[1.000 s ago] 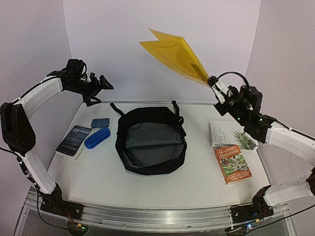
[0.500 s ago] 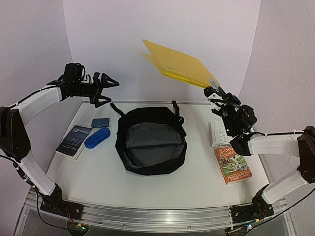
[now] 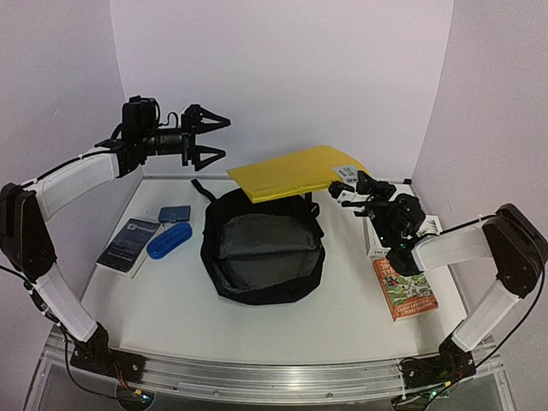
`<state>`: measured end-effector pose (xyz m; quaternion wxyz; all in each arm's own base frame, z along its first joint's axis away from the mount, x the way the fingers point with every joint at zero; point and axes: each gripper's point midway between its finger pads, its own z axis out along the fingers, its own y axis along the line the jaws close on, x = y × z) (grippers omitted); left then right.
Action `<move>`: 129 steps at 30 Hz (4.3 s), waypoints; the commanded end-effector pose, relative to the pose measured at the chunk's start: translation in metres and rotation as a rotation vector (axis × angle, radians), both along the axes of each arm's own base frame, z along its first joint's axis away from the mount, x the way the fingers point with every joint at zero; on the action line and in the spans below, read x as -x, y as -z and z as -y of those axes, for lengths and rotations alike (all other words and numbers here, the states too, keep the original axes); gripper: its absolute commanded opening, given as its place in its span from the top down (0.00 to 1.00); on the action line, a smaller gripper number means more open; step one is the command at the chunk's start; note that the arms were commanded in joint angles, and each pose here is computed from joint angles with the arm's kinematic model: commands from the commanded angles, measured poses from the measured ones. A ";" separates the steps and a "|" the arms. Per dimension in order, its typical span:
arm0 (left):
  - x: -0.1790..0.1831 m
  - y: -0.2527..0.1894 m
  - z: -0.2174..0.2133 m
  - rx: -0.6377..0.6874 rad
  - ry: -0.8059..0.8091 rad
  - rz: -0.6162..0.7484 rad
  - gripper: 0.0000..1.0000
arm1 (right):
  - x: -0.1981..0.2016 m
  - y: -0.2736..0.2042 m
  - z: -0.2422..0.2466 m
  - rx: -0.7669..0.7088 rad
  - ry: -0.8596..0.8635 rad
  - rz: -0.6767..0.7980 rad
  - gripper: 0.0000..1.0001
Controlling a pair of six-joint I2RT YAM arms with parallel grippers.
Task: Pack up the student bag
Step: Pick up the files from the student bag, then adjust the student bag at the center of the board.
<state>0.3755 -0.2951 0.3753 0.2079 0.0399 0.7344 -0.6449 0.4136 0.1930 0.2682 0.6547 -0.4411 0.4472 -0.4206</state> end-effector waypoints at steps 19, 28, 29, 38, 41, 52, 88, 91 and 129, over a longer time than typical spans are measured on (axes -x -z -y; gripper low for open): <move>0.022 0.064 0.019 -0.111 0.024 -0.217 0.02 | 0.032 -0.113 0.021 -0.232 0.020 0.406 1.00; 0.015 0.053 0.034 -0.060 0.065 -0.174 0.09 | 0.035 -0.110 0.014 -0.222 -0.007 0.410 1.00; 0.015 0.053 0.037 -0.045 0.073 -0.175 0.14 | 0.035 -0.110 0.014 -0.222 -0.005 0.410 1.00; 0.013 0.047 0.049 0.063 0.087 -0.155 0.47 | 0.038 -0.108 0.010 -0.211 -0.017 0.406 1.00; 0.011 0.050 0.053 0.069 0.092 -0.160 0.48 | 0.040 -0.107 0.006 -0.211 -0.027 0.404 1.00; 0.002 0.053 0.055 0.116 0.047 -0.172 0.88 | 0.048 -0.100 0.002 -0.219 -0.056 0.389 0.71; 0.023 0.064 -0.157 -0.077 -0.822 -0.281 1.00 | -0.003 0.136 -0.170 -0.295 -0.486 -1.482 0.09; 0.026 0.064 -0.159 -0.083 -0.829 -0.278 1.00 | -0.040 0.122 -0.170 -0.538 -0.447 -1.536 0.09; 0.020 0.080 -0.158 -0.155 -0.830 -0.333 1.00 | -0.203 0.186 0.045 -1.406 0.415 -1.199 1.00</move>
